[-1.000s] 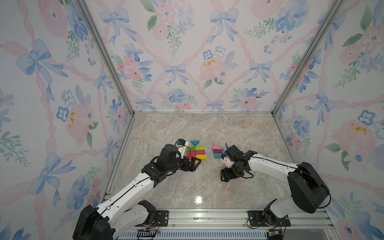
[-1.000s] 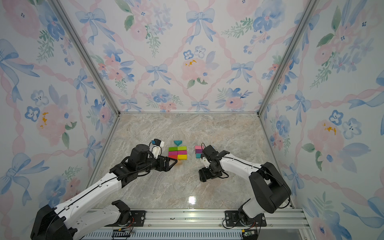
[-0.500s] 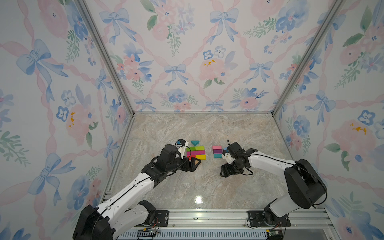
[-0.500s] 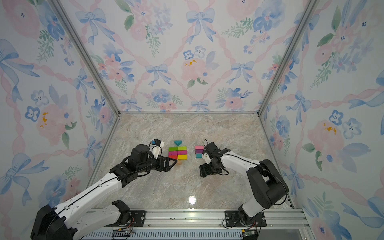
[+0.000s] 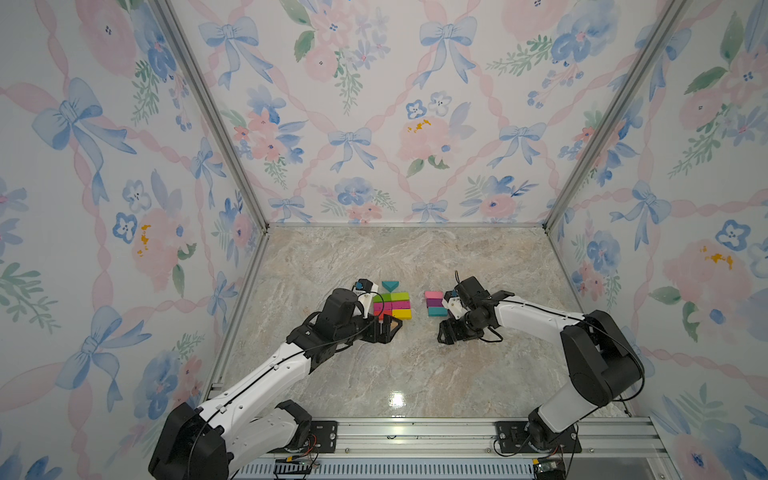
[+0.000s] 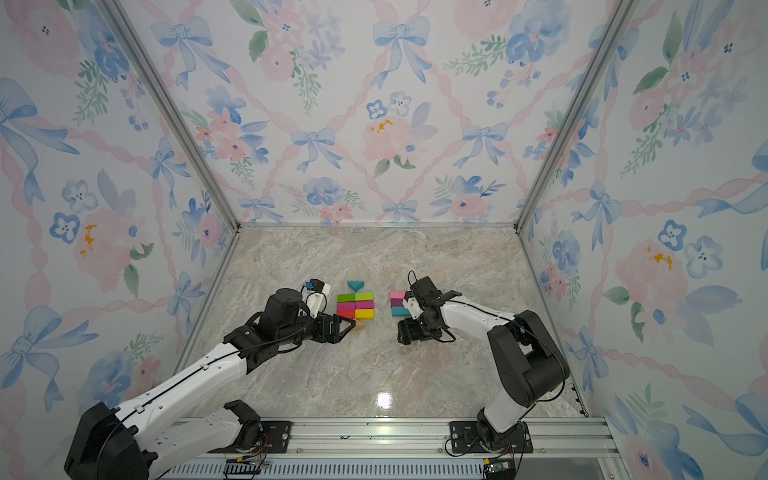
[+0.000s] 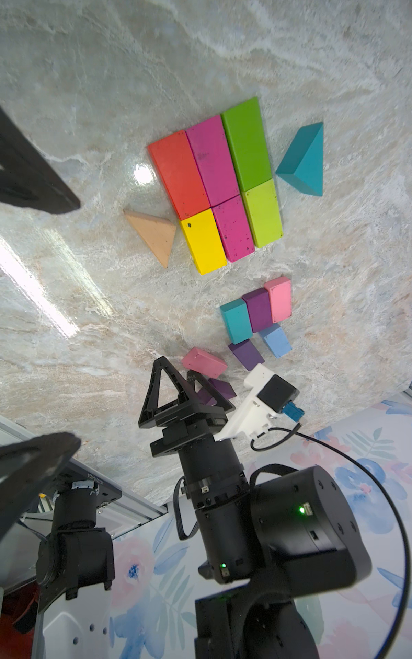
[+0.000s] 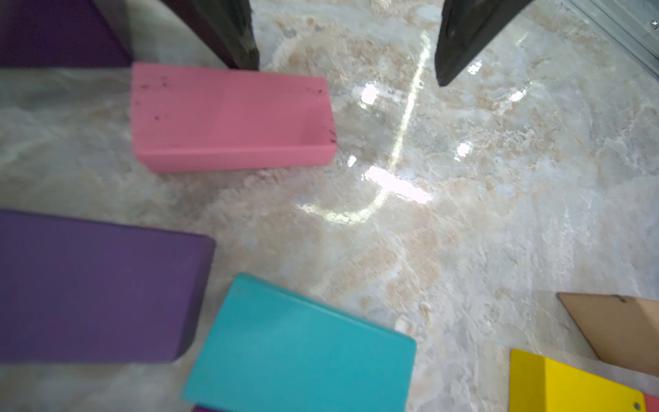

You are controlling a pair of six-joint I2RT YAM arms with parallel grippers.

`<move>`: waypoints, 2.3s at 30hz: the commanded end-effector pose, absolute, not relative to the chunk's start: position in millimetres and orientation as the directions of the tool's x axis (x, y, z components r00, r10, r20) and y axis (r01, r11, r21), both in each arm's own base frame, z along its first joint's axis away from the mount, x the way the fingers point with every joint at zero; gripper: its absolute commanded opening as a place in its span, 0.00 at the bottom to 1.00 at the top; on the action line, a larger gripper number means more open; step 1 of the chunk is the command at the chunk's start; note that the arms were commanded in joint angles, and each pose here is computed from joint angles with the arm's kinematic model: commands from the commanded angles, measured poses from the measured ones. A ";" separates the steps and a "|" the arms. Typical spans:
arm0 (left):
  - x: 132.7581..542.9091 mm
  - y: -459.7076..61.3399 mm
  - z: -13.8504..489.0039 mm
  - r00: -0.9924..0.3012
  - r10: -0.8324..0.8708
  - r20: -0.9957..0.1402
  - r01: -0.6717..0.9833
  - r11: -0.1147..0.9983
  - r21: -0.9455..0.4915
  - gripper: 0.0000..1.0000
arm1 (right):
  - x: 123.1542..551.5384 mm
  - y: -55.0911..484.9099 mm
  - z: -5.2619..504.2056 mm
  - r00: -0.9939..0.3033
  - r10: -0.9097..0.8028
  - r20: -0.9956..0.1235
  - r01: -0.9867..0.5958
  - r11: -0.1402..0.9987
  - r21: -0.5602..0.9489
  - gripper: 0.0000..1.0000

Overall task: Assemble a piece of candy with building blocks
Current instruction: Assemble the building block at the center of the board.

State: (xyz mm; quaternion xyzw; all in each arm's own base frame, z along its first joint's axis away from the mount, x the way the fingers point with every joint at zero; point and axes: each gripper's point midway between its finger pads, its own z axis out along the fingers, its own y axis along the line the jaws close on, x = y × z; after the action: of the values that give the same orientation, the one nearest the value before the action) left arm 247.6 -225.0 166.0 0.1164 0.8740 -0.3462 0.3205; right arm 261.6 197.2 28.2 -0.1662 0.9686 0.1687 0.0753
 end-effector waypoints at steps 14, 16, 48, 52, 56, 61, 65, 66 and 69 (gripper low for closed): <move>250.8 -228.2 176.9 -0.748 -0.022 -0.664 0.446 0.724 -0.527 0.98 | 257.1 200.8 6.1 -0.953 -0.273 -0.128 -0.300 0.902 0.312 0.78; 250.7 -228.1 177.6 -0.746 -0.022 -0.666 0.448 0.723 -0.526 0.98 | 252.3 203.3 8.8 -0.951 -0.282 -0.126 -0.308 0.899 0.311 0.78; 255.4 -226.2 167.9 -0.757 -0.016 -0.653 0.430 0.741 -0.516 0.98 | 261.9 197.5 -1.3 -0.958 -0.250 -0.143 -0.281 0.921 0.270 0.76; 255.5 -226.1 167.2 -0.759 -0.017 -0.651 0.427 0.743 -0.516 0.98 | 269.8 194.9 2.1 -0.955 -0.257 -0.148 -0.289 0.919 0.269 0.76; 255.9 -226.2 166.4 -0.761 -0.018 -0.649 0.424 0.743 -0.518 0.98 | 275.1 199.6 5.4 -0.948 -0.272 -0.164 -0.309 0.909 0.281 0.76; 256.1 -225.9 167.0 -0.761 -0.022 -0.649 0.421 0.744 -0.519 0.98 | 274.9 201.2 16.6 -0.943 -0.271 -0.193 -0.318 0.903 0.288 0.75; 255.8 -225.9 168.6 -0.757 -0.022 -0.653 0.426 0.742 -0.518 0.98 | 260.7 203.7 32.6 -0.941 -0.259 -0.218 -0.320 0.891 0.321 0.76; 255.5 -225.9 169.1 -0.756 -0.022 -0.654 0.426 0.742 -0.518 0.98 | 255.5 201.6 34.2 -0.942 -0.257 -0.216 -0.317 0.892 0.322 0.76; 256.2 -225.9 168.6 -0.755 -0.020 -0.655 0.428 0.742 -0.516 0.98 | 246.1 192.5 33.8 -0.944 -0.262 -0.201 -0.314 0.900 0.302 0.76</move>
State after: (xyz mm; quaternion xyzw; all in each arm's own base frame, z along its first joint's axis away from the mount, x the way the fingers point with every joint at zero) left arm 249.1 -225.8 159.3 0.1150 0.8789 -0.3418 0.3121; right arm 261.8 203.4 34.2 -0.1529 0.9661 0.1845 0.0962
